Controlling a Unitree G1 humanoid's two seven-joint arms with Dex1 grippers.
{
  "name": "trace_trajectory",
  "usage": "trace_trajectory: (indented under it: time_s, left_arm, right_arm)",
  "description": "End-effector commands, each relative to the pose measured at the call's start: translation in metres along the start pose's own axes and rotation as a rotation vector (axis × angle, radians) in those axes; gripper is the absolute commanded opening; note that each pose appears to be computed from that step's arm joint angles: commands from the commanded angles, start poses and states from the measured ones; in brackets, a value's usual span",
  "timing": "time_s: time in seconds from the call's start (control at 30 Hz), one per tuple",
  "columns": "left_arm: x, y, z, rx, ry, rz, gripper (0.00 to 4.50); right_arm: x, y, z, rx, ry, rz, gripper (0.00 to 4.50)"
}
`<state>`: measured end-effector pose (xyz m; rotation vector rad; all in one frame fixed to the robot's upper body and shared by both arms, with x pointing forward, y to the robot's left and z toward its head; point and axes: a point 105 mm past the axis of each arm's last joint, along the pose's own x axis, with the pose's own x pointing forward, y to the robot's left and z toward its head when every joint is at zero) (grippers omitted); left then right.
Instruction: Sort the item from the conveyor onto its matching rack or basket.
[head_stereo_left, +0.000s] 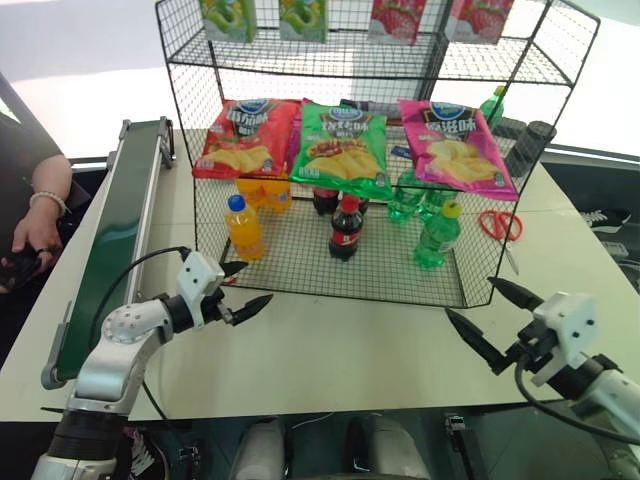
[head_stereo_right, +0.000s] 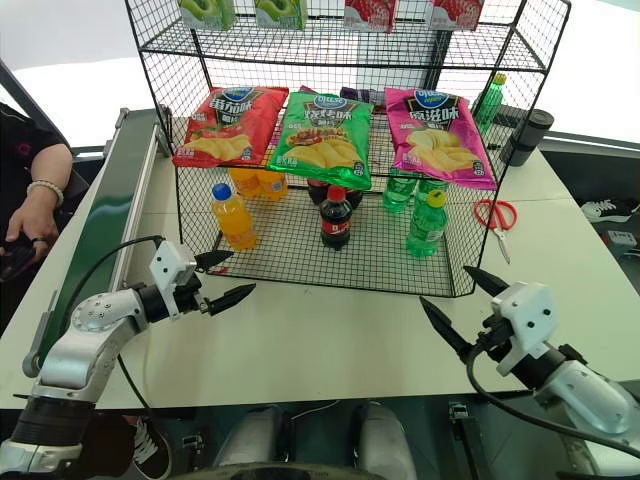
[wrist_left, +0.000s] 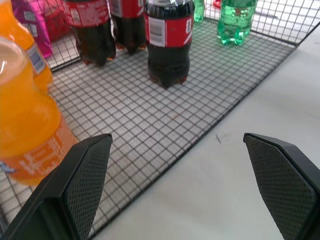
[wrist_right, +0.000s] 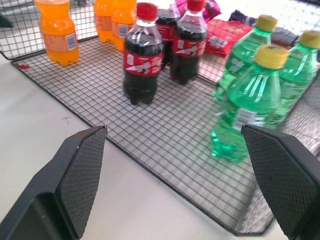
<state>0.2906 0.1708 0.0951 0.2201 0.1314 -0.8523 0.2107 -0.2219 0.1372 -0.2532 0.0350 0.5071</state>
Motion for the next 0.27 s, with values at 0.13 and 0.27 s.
trace_trajectory:
  time_s: [0.13,0.27]
  left_arm:
    - [-0.0129,0.0057,0.0077,0.026,-0.023,0.024,4.5]
    - [-0.0174,0.0005,0.0078,0.02,-0.032,0.001,4.5]
  right_arm:
    - [-0.0038,-0.0127,0.002,-0.016,-0.002,-0.004,4.48]
    - [-0.0036,-0.0151,0.0007,-0.009,-0.004,-0.008,4.48]
